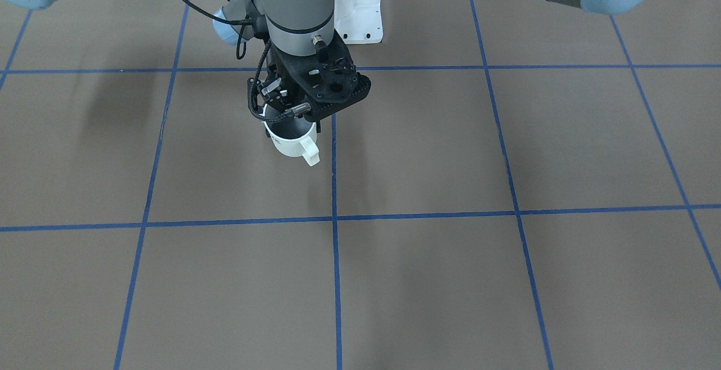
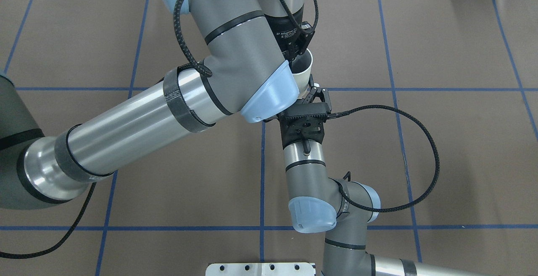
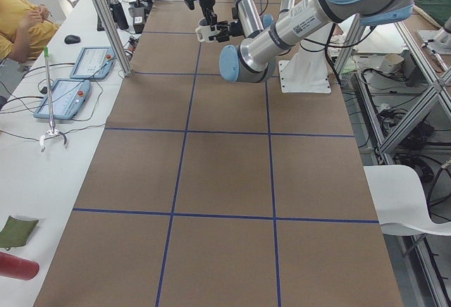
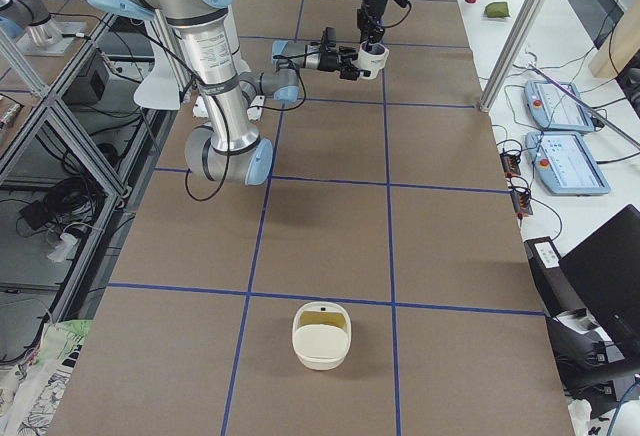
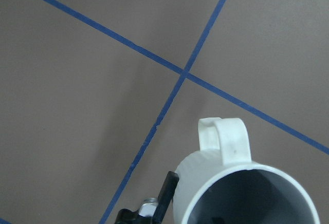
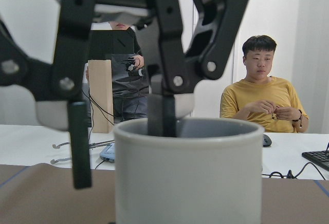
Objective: Left arm hands cup to right arm to dump lemon
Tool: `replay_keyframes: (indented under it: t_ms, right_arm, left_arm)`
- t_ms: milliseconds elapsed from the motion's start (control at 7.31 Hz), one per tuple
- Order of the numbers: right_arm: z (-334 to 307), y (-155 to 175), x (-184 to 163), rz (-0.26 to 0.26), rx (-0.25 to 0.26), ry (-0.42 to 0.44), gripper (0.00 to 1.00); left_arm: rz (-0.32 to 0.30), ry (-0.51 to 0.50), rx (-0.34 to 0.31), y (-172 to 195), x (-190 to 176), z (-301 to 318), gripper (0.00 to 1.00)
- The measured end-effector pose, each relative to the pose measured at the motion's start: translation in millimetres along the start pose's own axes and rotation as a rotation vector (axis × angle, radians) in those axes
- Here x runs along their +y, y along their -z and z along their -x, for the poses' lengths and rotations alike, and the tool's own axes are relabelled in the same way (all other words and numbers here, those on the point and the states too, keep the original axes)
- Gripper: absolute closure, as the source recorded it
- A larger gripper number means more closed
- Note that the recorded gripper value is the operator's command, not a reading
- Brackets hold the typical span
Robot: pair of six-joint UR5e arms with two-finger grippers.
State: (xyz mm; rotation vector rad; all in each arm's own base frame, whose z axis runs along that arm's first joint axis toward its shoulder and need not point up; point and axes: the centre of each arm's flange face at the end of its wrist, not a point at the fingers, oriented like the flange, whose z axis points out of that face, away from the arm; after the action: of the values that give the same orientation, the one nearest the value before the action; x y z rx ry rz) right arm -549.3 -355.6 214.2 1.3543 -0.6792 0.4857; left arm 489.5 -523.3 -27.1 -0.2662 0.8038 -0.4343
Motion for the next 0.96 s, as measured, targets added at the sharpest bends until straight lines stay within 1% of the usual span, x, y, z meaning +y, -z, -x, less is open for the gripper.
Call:
replay_keyframes:
  t_ms: [137, 274, 958]
  right_arm:
    - [0.0, 0.0, 0.3, 0.0, 0.0, 0.0, 0.94]
    - [-0.4, -0.1, 0.4, 0.0, 0.0, 0.0, 0.01]
    - [-2.4, 0.9, 2.2, 0.002, -0.003, -0.002, 0.0]
  left_arm:
    - [0.0, -0.001, 0.002, 1.0, 1.4, 0.0, 1.0]
    - [0.001, 0.0, 0.003, 2.2, 2.6, 0.3, 1.0]
    - [0.016, 0.008, -0.007, 2.3, 4.5, 1.7, 1.0]
